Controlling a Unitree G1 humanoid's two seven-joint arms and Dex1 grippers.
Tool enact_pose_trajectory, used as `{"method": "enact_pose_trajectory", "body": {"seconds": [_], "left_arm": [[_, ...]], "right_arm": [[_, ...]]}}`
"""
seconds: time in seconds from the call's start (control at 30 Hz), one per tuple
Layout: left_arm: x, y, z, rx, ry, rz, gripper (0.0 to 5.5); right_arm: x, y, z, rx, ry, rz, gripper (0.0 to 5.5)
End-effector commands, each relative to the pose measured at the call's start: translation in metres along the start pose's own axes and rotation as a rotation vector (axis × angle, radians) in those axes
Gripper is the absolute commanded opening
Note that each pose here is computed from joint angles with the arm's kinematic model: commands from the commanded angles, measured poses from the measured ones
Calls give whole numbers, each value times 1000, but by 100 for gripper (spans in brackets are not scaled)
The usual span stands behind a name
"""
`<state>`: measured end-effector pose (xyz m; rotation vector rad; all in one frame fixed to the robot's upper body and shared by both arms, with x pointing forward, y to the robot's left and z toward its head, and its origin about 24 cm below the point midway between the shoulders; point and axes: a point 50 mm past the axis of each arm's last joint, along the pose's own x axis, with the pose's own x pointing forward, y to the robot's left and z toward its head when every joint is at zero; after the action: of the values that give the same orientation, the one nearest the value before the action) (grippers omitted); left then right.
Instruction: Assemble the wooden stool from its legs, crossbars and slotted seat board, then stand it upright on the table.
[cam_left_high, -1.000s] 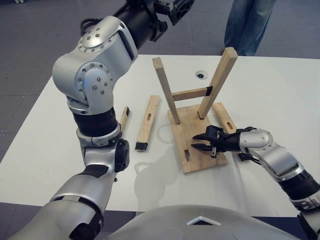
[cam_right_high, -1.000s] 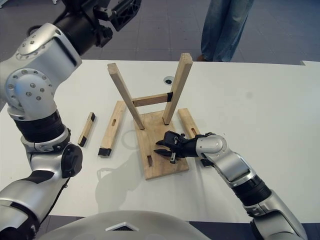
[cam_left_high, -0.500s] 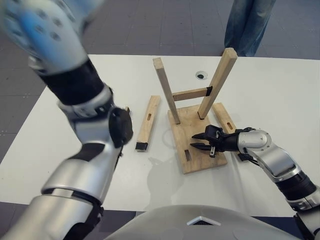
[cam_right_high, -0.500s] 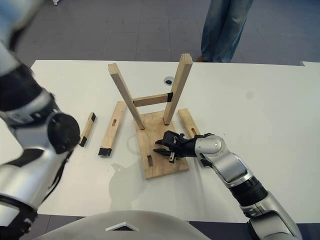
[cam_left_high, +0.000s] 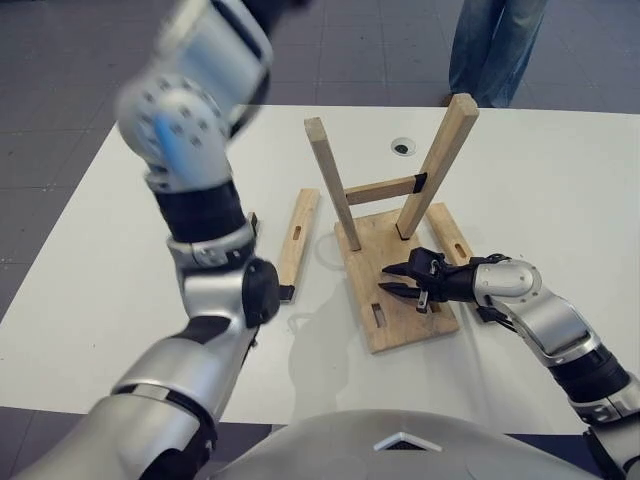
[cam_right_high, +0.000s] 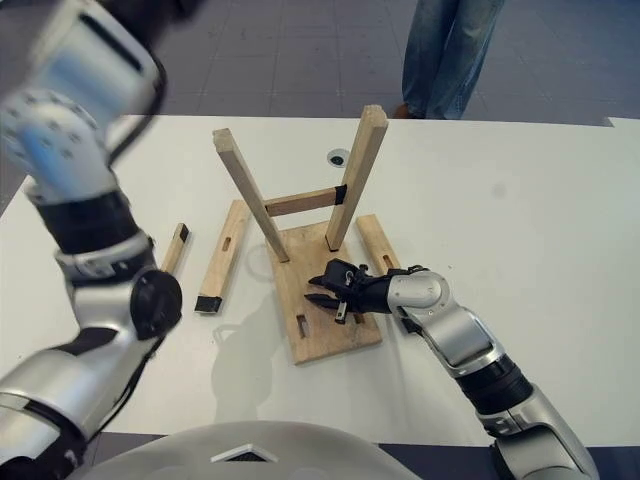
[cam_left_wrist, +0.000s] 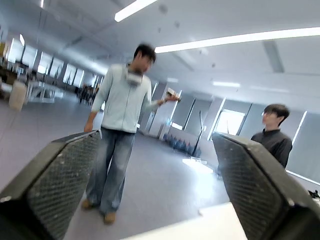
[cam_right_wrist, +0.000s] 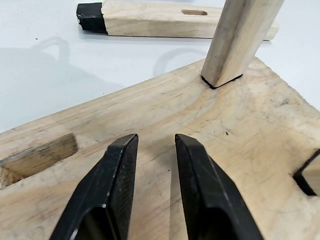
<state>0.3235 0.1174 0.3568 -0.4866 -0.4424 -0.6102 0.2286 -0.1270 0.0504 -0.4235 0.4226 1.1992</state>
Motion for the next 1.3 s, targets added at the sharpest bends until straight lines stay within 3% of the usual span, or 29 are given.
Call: {"method": "enact_pose_trajectory", "body": {"seconds": [0.03, 0.13, 0.23, 0.33, 0.43, 0.53, 0.63, 0.77, 0.93, 1.3], "left_arm": [[-10, -10, 33, 63, -39, -10, 412], [-45, 17, 13, 191, 85, 172, 412], [-100, 42, -11, 286, 251, 370, 412], [-143, 50, -33, 344, 405, 480, 407], [-189, 49, -64, 330, 606, 533, 407], [-215, 50, -84, 295, 711, 575, 407], [-220, 51, -93, 275, 728, 587, 407], [-219, 55, -92, 302, 735, 576, 407], [-213, 57, -91, 308, 729, 555, 407], [-198, 60, -93, 317, 693, 550, 407]], "right_arm": [[13, -1, -35, 149, 173, -78, 133], [7, -17, -6, 225, 33, -117, 133], [-36, -32, 36, 270, -132, -160, 133], [-76, -30, 56, 291, -177, -157, 155], [-118, -19, 48, 302, -66, -103, 201], [-148, -7, 14, 294, 205, 20, 272], [-159, -2, -21, 234, 430, 148, 272], [-147, 17, -48, 198, 482, 260, 272], [-121, 32, -57, 184, 438, 285, 272], [-58, 34, -60, 170, 325, 186, 272]]}}
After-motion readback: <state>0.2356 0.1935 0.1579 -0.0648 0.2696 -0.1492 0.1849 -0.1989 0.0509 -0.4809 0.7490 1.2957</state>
